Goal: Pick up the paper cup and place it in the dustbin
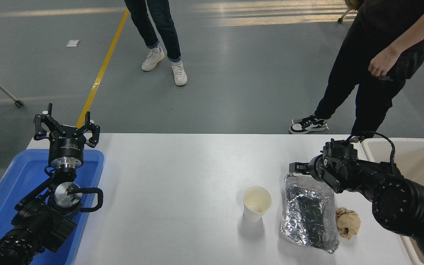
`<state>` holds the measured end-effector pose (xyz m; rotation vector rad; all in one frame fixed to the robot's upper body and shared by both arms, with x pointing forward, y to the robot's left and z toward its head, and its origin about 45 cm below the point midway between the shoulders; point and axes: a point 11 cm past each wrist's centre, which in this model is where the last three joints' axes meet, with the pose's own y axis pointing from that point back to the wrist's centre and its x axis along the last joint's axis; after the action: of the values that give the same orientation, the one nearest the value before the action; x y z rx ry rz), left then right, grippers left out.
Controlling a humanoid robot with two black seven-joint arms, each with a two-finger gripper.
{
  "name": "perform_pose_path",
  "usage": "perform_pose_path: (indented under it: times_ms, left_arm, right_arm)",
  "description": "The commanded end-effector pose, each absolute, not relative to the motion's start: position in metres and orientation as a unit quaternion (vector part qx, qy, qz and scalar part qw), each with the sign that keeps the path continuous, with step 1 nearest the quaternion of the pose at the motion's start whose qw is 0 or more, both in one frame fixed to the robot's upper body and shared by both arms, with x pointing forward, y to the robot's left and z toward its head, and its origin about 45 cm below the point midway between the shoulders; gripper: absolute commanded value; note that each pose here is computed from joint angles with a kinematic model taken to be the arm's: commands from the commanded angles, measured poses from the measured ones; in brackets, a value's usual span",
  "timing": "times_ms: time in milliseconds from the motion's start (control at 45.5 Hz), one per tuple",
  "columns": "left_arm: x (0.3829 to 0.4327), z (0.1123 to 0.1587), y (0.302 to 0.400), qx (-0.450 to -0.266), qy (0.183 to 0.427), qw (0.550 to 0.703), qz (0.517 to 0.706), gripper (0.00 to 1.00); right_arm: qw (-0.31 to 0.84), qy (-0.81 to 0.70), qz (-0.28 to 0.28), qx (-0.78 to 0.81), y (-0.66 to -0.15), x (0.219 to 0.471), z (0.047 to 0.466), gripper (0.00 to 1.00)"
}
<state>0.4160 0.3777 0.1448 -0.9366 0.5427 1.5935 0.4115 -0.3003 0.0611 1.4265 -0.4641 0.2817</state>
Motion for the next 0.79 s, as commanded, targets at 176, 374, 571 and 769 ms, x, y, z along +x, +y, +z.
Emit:
perform_pose_path:
  times_ms: [176, 374, 571, 769]
  left_arm:
    - [0.4159, 0.145, 0.3785, -0.396, 0.23, 0.573, 0.68, 0.99]
    - [0.4158, 0.1449, 0.3785, -0.394, 0.229, 0.575, 0.679, 0.99]
    - [0.4158, 0.1448, 0.3782, -0.393, 0.229, 0.576, 0.679, 0.99]
    - [0.4157, 0.1449, 0.3783, -0.394, 0.229, 0.575, 0.68, 0.99]
  right_arm:
    - [0.719, -0.207, 0.129, 0.65, -0.295, 0.416, 0.067, 1.0]
    - [0.708, -0.188, 0.138, 0.666, -0.274, 0.432, 0.092, 1.0]
    - [0.689, -0.129, 0.174, 0.692, -0.22, 0.45, 0.16, 1.0]
    - [0.679, -0.064, 0.152, 0.715, -0.223, 0.412, 0.23, 1.0]
